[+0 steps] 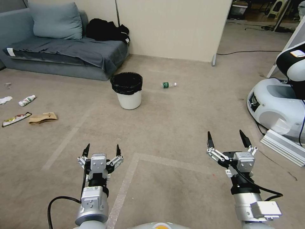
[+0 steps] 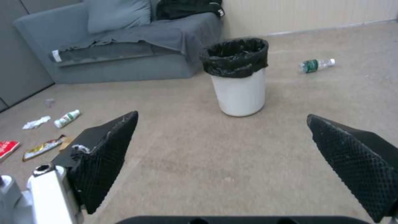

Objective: Pick up the trash bin, then pick up the garbage from the floor and place it into the trash bin.

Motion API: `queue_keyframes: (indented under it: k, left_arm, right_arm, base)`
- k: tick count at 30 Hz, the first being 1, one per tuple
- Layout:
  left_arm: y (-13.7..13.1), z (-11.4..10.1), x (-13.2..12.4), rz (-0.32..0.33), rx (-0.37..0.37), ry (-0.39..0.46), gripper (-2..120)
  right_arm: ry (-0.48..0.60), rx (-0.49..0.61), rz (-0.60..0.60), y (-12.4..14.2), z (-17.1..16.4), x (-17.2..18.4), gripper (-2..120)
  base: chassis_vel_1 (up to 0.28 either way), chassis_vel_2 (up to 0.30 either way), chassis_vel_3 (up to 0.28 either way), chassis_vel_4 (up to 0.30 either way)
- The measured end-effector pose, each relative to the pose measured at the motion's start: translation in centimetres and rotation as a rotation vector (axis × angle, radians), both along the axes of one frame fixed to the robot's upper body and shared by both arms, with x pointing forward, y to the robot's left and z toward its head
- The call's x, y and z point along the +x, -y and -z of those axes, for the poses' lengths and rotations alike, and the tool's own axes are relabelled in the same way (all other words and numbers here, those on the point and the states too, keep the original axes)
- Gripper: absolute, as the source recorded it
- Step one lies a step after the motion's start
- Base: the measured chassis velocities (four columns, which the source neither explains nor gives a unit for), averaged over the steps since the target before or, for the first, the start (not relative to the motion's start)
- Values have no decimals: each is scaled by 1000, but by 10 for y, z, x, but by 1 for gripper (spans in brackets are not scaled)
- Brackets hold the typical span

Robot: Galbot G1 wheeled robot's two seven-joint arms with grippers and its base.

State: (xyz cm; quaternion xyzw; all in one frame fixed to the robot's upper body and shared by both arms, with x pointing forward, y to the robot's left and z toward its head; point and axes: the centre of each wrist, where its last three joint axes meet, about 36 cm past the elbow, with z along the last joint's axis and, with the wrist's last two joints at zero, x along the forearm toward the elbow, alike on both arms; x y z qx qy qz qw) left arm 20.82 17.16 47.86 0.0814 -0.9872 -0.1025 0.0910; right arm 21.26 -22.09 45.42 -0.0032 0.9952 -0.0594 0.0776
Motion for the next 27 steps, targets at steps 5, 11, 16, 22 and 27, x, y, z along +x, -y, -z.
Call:
queue_keyframes:
  k: [5, 11, 16, 22, 27]
  left_arm:
    - [-1, -1, 0, -6, 4, 4, 100]
    - [-1, -2, 0, -14, 6, 11, 100]
    - [-1, -3, 1, -19, 6, 15, 100]
    - [-1, -6, 1, -28, 2, 25, 100]
    - [0, -7, 2, -30, -4, 30, 100]
  right_arm:
    - [-10, -2, 1, 0, 0, 0, 100]
    - [-14, -5, 0, 0, 0, 0, 100]
    - [-17, -7, 5, 1, 0, -1, 100]
    - [-18, -14, 10, 3, -1, -2, 100]
    - [-20, -20, 10, 5, -3, -3, 100]
  base:
    - [-189, 186, 190, -186]
    - [-170, 175, 181, -164]
    - [-133, 161, 148, -151]
    - [-176, 163, 159, -165]
    - [-203, 203, 205, -208]
